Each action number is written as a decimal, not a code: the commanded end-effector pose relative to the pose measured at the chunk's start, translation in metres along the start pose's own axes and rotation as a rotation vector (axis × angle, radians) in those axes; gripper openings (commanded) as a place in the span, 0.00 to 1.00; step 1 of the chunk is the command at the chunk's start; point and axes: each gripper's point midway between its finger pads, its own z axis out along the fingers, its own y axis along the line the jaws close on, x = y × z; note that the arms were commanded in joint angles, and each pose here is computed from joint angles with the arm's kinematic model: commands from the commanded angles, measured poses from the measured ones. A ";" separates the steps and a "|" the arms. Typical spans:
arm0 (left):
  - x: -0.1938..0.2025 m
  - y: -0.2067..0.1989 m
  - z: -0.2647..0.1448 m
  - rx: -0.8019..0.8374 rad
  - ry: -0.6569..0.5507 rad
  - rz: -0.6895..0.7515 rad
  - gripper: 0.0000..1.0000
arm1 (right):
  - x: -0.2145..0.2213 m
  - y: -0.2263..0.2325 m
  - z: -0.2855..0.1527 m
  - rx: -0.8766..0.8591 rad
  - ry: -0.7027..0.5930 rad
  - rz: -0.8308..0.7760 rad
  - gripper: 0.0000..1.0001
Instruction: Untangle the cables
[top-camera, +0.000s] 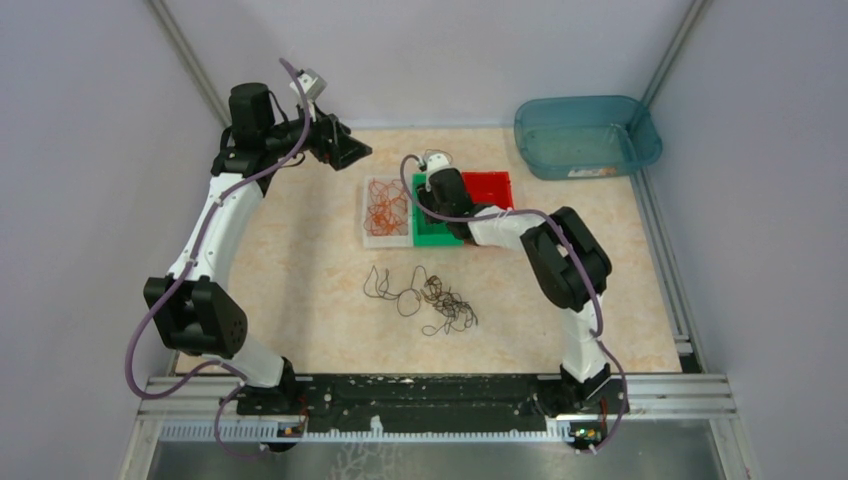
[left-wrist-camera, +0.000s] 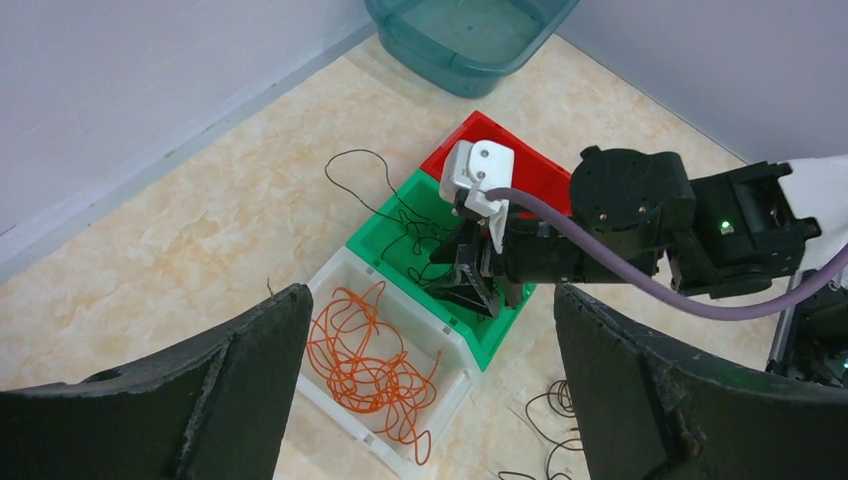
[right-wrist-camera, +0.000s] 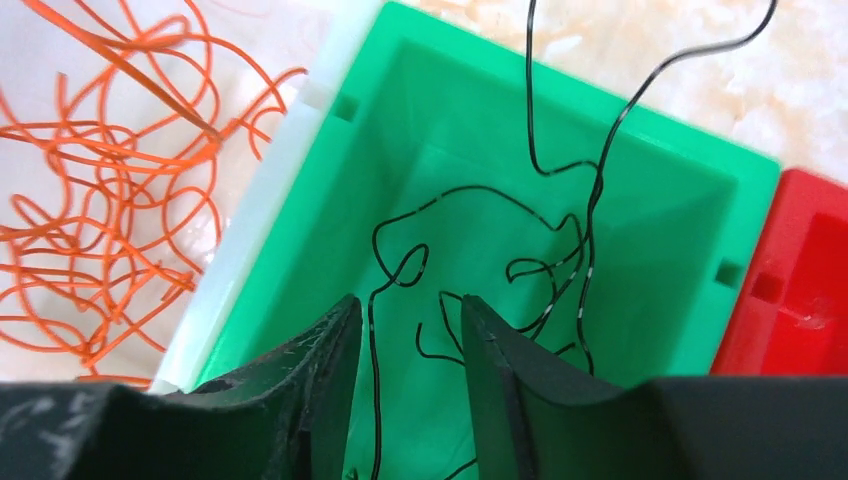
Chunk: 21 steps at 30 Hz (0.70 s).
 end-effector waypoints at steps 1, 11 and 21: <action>-0.014 -0.005 -0.008 0.012 -0.016 0.022 0.97 | -0.114 0.011 -0.049 -0.053 -0.237 0.032 0.46; -0.004 -0.010 -0.021 -0.008 0.030 0.017 0.98 | -0.138 0.043 -0.150 -0.212 -0.330 -0.015 0.61; 0.029 0.004 -0.043 -0.100 0.103 -0.017 0.98 | -0.009 0.183 -0.201 -0.633 -0.152 -0.220 0.67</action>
